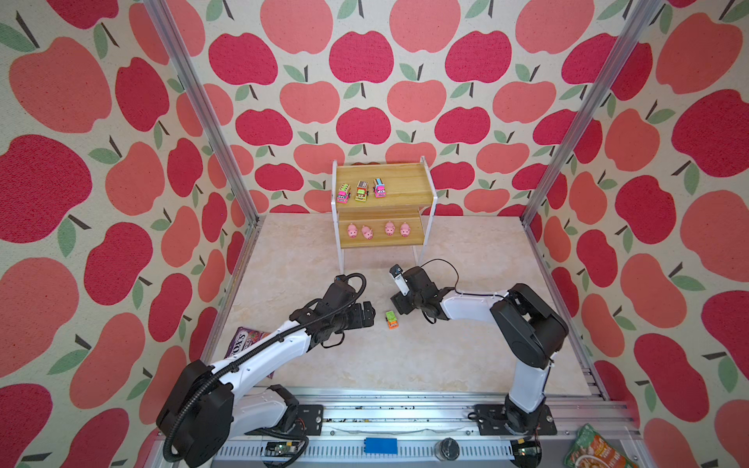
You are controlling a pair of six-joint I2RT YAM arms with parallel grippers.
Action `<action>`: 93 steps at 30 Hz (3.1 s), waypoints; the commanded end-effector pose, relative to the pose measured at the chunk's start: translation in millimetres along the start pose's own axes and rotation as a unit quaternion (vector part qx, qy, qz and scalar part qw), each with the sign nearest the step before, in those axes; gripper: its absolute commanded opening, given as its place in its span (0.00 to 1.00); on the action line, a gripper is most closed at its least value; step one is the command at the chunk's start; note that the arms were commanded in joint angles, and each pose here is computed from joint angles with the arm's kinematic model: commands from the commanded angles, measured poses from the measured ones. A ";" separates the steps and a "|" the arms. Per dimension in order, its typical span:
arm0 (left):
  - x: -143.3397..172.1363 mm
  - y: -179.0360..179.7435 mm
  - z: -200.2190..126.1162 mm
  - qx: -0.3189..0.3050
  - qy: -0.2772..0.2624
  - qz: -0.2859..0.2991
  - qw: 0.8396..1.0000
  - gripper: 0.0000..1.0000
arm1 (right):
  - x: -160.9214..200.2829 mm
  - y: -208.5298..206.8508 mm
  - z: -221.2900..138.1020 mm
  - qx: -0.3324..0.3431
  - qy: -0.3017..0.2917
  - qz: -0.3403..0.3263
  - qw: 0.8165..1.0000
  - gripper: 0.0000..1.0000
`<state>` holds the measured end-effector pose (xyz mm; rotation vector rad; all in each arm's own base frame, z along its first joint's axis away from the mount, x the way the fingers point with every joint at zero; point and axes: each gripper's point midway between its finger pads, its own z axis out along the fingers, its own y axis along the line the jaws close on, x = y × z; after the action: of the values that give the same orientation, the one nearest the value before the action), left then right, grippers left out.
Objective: Organize plastic toys on shelves
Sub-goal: Pick up the plastic toy from the center of the table, then place the plastic toy on the shelf.
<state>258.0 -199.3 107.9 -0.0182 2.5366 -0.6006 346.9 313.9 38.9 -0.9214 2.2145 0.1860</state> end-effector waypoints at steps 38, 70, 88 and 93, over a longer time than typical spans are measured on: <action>-81.4 -18.4 -145.5 -0.016 -0.182 0.269 0.946 0.99 | 22.7 88.9 -68.1 -0.045 -0.110 0.089 0.989 0.64; -86.1 -7.5 -142.9 -0.013 -0.201 0.247 0.948 0.99 | -7.5 97.7 -66.0 -0.049 -0.104 0.060 0.992 0.21; -87.3 -7.0 -145.9 -0.013 -0.212 0.250 0.945 0.99 | -127.8 61.4 -167.3 -0.040 -0.135 0.024 0.990 0.21; -85.3 -11.1 -142.5 0.000 -0.206 0.253 0.945 0.99 | -169.8 46.8 -192.7 -0.036 -0.151 0.022 0.988 0.21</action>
<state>259.1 -135.7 263.4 0.4196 2.0365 -0.3286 287.2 376.1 276.2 -0.7630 1.9338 0.4434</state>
